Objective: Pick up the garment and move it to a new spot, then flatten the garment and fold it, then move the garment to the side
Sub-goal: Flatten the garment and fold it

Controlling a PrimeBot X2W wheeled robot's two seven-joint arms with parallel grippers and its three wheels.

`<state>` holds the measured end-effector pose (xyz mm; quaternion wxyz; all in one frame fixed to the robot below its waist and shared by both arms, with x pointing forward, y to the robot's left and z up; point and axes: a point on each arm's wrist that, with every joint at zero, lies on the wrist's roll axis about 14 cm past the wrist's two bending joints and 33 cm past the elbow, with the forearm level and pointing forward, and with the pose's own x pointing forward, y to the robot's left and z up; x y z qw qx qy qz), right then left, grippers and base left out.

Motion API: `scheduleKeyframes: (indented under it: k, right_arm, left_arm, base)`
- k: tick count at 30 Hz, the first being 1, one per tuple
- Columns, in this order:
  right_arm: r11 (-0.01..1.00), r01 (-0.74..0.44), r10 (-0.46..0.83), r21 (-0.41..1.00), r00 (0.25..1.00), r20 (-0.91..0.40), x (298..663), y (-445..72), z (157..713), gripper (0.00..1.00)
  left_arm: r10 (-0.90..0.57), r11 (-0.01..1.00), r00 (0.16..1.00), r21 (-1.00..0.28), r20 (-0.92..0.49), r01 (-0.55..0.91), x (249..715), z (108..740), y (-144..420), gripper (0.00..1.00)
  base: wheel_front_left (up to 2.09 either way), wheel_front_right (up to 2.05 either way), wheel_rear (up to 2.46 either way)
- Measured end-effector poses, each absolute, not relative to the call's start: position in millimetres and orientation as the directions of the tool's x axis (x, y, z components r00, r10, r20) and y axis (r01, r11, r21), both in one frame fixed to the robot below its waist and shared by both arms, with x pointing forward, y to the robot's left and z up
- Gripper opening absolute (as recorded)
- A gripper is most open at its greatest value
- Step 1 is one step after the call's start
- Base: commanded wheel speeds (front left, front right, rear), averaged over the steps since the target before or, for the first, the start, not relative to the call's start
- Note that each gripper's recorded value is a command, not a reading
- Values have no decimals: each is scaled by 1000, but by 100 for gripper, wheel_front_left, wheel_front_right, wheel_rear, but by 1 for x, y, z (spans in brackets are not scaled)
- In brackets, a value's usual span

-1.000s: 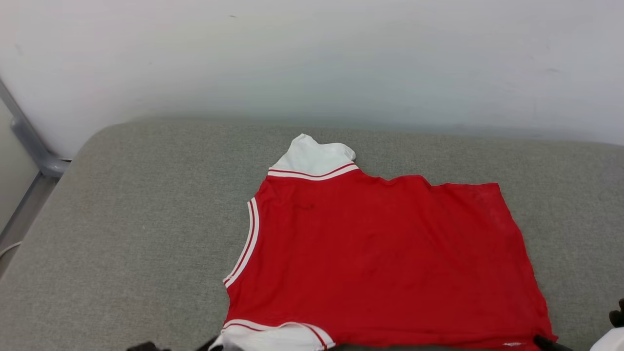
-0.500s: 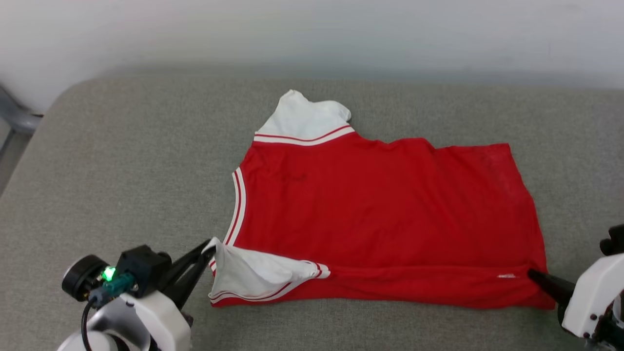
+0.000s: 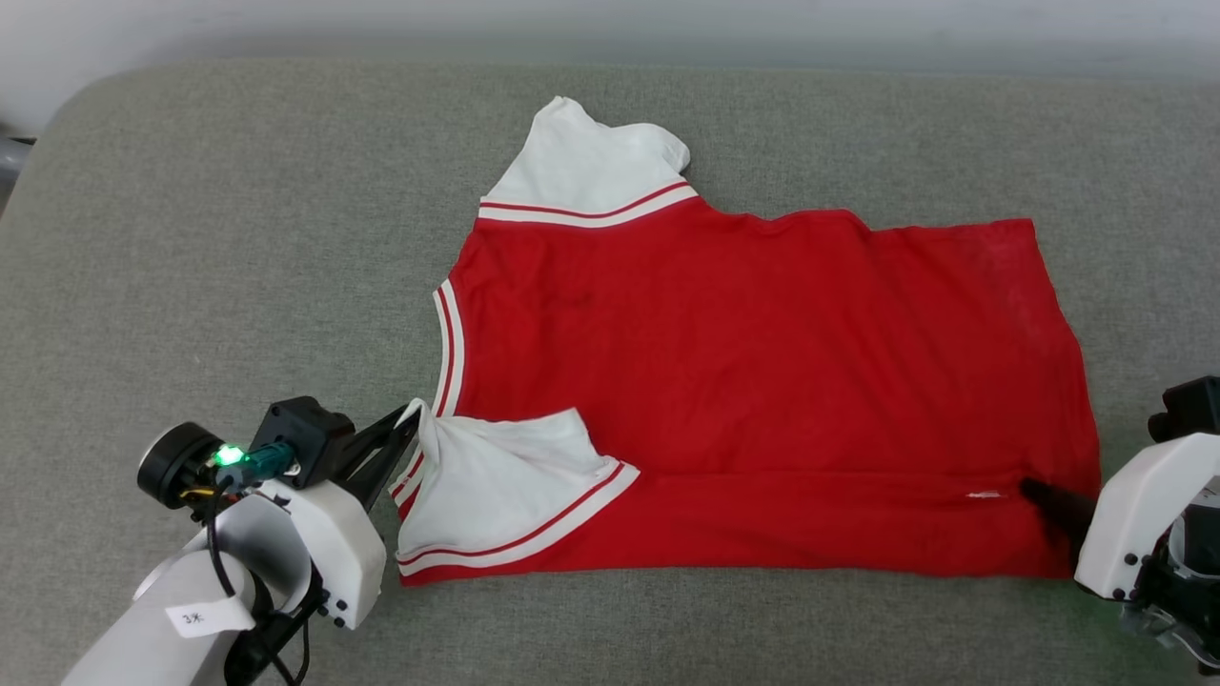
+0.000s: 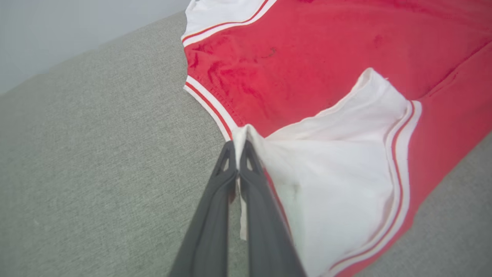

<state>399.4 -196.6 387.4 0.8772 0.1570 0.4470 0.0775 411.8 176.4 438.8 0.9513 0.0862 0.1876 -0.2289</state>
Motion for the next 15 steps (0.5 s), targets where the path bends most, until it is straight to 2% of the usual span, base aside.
scheduleKeyframes:
  k: [3, 4, 5, 6, 12, 15]
  right_arm:
    - [940, 6, 273, 341, 586, -763, 403, -196, 383, 0]
    - [941, 7, 270, 338, 586, -764, 404, -197, 382, 0]
    - [944, 7, 265, 331, 585, -767, 404, -198, 380, 22]
    - [948, 1, 256, 317, 589, -767, 406, -199, 380, 100]
    - [950, -36, 262, 310, 632, -729, 414, -193, 389, 100]
    - [955, -86, 266, 285, 681, -683, 418, -191, 408, 100]
  left_arm:
    - [-397, 880, 810, 73, -431, 470, 415, 427, 177, 0]
    - [-394, 881, 807, 70, -441, 468, 416, 424, 178, 16]
    - [-393, 880, 804, 72, -447, 470, 417, 422, 177, 94]
    - [-388, 881, 803, 73, -453, 467, 418, 420, 178, 100]
    - [-379, 893, 825, 69, -420, 445, 423, 422, 179, 100]
    - [-343, 922, 873, 53, -347, 384, 427, 439, 184, 100]
  base:
    - [0, 0, 0]
    - [0, 0, 0]
    - [0, 0, 0]
    - [0, 0, 0]
    - [0, 0, 0]
    - [0, 0, 0]
